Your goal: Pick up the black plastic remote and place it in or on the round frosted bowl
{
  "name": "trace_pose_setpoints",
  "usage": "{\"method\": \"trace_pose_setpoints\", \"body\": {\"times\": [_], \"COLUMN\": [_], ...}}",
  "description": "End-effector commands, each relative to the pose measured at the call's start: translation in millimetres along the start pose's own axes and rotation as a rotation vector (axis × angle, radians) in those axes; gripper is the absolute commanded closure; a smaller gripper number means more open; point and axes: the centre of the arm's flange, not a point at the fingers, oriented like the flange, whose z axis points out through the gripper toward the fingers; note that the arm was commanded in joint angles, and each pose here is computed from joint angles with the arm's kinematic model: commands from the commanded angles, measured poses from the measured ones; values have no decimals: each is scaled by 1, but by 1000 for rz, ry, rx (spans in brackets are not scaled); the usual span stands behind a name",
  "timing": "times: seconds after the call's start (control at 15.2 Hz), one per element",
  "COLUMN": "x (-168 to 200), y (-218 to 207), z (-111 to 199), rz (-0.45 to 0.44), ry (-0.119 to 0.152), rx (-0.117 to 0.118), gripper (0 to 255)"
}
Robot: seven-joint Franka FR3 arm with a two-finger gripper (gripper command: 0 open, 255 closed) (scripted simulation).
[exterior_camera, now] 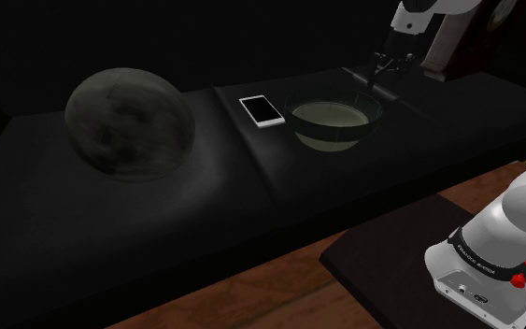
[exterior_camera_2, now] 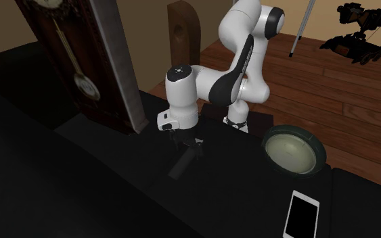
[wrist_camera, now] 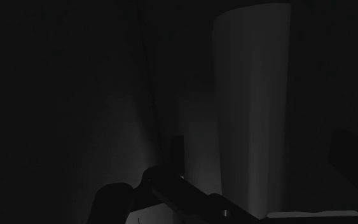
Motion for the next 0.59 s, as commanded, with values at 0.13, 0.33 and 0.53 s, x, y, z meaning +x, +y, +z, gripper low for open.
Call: {"method": "trace_pose_setpoints", "body": {"times": [0.13,0.33,0.53], "x": [0,0,0], "y": [0,0,0], "z": [0,0,0], "rz": [0,0,0], "ry": [0,0,0], "rx": [0,0,0], "gripper": [0,255,255]}}
